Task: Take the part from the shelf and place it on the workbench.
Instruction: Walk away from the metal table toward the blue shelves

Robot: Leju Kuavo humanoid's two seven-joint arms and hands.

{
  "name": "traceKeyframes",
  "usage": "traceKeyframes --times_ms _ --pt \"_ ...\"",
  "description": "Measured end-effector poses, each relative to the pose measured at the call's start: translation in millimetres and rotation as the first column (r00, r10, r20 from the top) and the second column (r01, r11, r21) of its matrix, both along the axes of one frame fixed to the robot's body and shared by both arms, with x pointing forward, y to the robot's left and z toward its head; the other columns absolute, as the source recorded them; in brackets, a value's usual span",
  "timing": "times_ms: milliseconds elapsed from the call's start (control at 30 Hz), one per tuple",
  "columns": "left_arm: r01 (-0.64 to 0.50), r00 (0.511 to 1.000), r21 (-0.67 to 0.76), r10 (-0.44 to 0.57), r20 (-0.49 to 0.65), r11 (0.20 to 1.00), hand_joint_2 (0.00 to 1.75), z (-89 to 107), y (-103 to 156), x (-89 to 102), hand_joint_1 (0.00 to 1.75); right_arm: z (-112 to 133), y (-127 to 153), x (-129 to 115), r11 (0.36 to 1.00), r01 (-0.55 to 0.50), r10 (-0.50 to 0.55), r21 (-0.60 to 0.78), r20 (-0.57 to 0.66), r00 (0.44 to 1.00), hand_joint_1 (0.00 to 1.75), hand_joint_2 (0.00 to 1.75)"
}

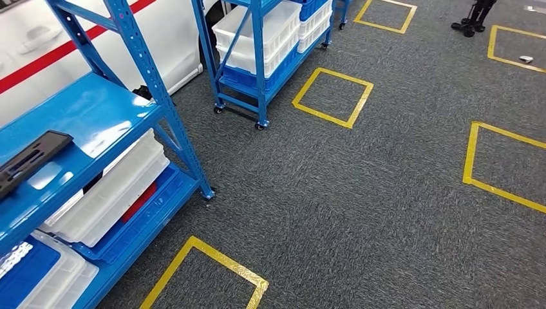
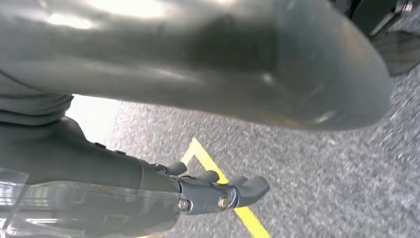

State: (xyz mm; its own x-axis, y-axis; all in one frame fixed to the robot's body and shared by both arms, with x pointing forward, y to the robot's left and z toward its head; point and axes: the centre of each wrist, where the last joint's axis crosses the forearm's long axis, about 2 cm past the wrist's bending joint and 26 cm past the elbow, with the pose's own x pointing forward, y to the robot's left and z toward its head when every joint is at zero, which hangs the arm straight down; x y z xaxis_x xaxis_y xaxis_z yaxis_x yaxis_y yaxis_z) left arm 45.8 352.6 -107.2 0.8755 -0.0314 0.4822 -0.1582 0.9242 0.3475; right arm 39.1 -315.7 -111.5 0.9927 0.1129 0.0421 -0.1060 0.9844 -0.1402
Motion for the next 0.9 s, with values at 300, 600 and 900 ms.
traceKeyframes --times_ms 300,600,900 --pt "0.007 1.000 -0.005 -0.007 -0.004 1.000 0.00 -0.2 -5.1 2.5 0.00 -0.3 -1.3 -3.2 1.000 0.005 -0.005 -0.006 -0.005 1.000 0.00 0.00" --pt "0.018 1.000 -0.003 -0.018 0.014 1.000 0.00 -0.3 -7.2 3.7 0.00 0.0 0.5 -0.1 1.000 0.003 -0.003 -0.006 0.008 1.000 0.00 0.00" --pt "0.024 1.000 -0.005 -0.024 0.013 1.000 0.00 -0.6 -8.9 2.8 0.00 -0.2 1.3 -1.6 1.000 0.003 -0.003 -0.005 0.015 1.000 0.00 0.00"
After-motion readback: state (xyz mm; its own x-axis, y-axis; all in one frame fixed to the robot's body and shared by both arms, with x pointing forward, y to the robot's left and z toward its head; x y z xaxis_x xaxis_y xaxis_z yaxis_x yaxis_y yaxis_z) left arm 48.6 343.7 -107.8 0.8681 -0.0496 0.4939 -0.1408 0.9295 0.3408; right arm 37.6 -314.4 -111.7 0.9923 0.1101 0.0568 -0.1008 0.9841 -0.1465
